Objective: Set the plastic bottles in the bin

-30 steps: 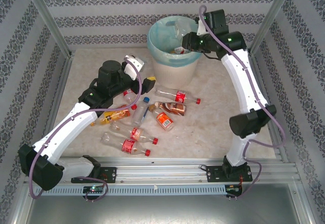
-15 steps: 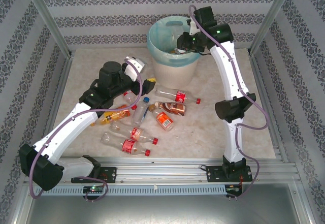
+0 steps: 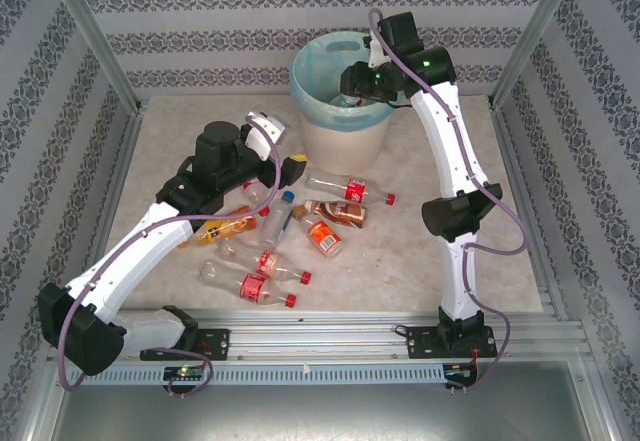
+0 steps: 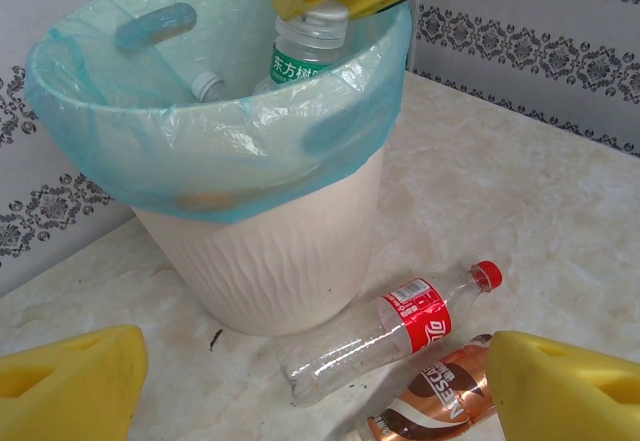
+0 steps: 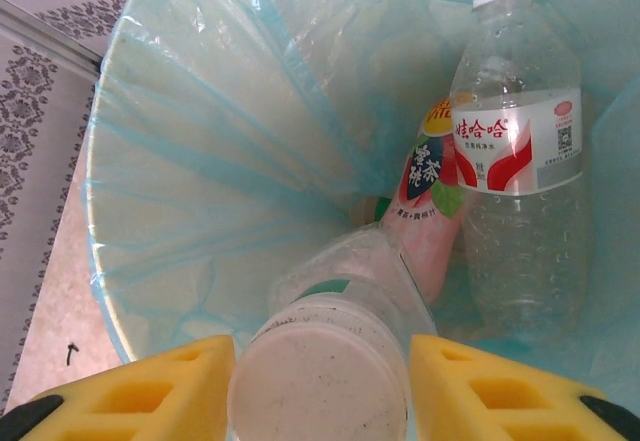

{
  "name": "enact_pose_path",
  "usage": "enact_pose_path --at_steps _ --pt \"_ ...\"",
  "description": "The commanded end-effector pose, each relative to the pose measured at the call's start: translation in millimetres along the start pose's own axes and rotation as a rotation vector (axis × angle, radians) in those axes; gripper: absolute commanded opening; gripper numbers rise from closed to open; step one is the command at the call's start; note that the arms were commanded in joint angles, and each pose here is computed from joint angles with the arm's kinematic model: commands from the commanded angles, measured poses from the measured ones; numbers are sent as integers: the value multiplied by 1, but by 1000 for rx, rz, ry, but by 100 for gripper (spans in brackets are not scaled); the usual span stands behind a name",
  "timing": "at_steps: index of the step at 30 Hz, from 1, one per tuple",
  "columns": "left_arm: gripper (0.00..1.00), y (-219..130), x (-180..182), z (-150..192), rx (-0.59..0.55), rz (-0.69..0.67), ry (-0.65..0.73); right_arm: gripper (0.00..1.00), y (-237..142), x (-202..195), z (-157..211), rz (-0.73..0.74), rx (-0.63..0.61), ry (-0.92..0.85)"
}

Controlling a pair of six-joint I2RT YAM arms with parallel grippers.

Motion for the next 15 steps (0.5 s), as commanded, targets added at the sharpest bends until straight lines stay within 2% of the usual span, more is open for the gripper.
enact_pose_path --at_steps 1,10,15 --pt "88 -3 0 -6 -42 -6 12 49 -8 14 -9 -43 -53 -13" --pt "89 -3 2 -5 -41 -13 10 45 14 5 -6 38 -43 -55" --pt "89 -2 3 -3 -37 -16 8 45 38 2 4 58 9 -87"
Point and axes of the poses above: each hand's point on the last joint's axis, 136 mm out from that joint toward the fingers, its own y axis out along the fingers, its own x axis along the line the jaws close on, z = x × y, the point moved 4 cm from there along -y, back along the fingers, and after that the axes turned 3 degrees about -y, right-handed, at the moved point
